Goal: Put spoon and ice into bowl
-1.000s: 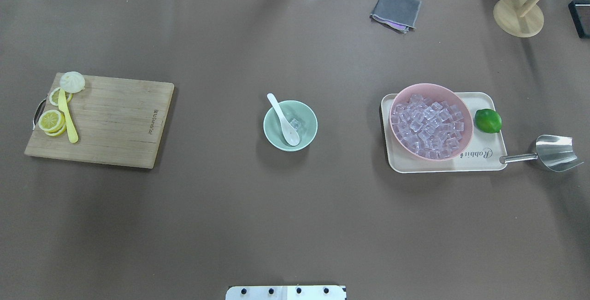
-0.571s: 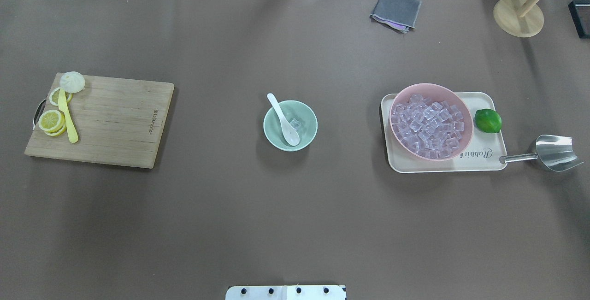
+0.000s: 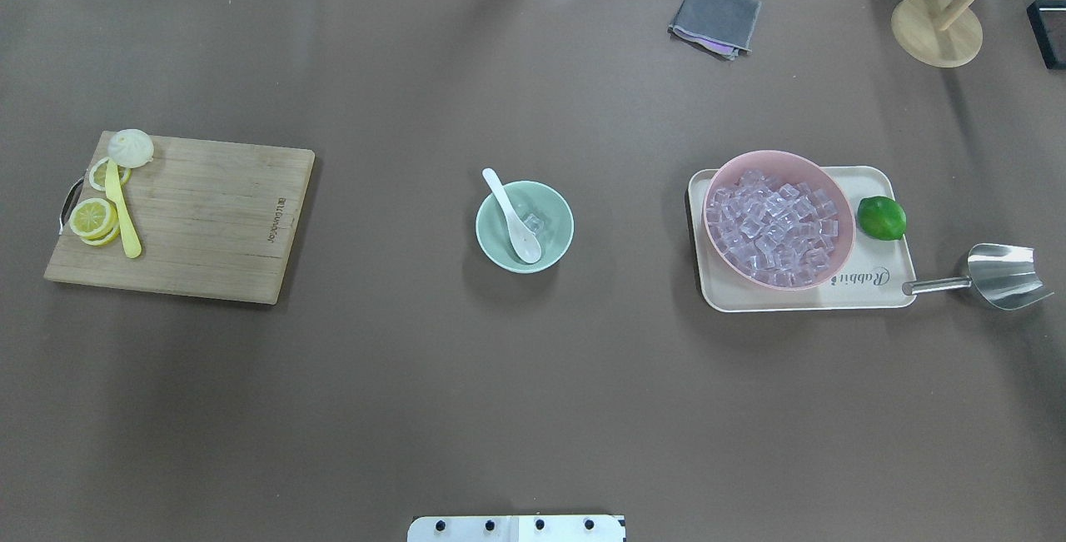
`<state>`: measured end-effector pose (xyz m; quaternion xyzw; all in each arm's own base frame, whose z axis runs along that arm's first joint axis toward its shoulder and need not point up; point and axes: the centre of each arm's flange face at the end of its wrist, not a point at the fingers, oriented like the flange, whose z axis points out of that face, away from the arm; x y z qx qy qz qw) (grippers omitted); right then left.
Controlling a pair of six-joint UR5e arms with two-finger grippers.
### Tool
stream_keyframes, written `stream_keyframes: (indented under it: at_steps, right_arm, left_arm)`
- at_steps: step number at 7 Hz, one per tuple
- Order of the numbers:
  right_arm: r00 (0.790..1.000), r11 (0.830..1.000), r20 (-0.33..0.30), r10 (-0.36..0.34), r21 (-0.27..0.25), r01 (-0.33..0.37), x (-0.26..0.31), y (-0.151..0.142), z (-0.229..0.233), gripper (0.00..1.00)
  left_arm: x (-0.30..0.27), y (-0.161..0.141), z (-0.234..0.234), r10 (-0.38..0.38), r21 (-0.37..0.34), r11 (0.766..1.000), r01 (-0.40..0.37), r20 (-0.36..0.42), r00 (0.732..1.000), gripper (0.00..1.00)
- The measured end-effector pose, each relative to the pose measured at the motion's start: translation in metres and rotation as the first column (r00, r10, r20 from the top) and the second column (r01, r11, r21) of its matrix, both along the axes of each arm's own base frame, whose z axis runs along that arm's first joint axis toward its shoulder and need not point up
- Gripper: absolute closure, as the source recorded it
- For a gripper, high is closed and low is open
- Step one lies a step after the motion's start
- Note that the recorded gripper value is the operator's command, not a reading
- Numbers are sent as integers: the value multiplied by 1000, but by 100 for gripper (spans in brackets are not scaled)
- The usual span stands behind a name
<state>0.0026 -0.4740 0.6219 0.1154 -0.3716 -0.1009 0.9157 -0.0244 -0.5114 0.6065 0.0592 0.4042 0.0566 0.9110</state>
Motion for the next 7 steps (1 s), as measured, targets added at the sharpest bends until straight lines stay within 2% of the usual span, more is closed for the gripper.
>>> stream_keyframes:
  at_steps: [3, 7]
  right_arm:
    - [1000, 1000, -5, 20, -21, -20, 9, -5, 13, 0]
    - [1000, 999, -4, 19, -30, -19, 23, 22, 30, 0]
  left_arm:
    - [1, -4, -8, 2, 12, 1000, -2, 1, 1000, 2]
    - [-1, 4, -11, 1, 19, 1000, -1, -1, 1000, 2]
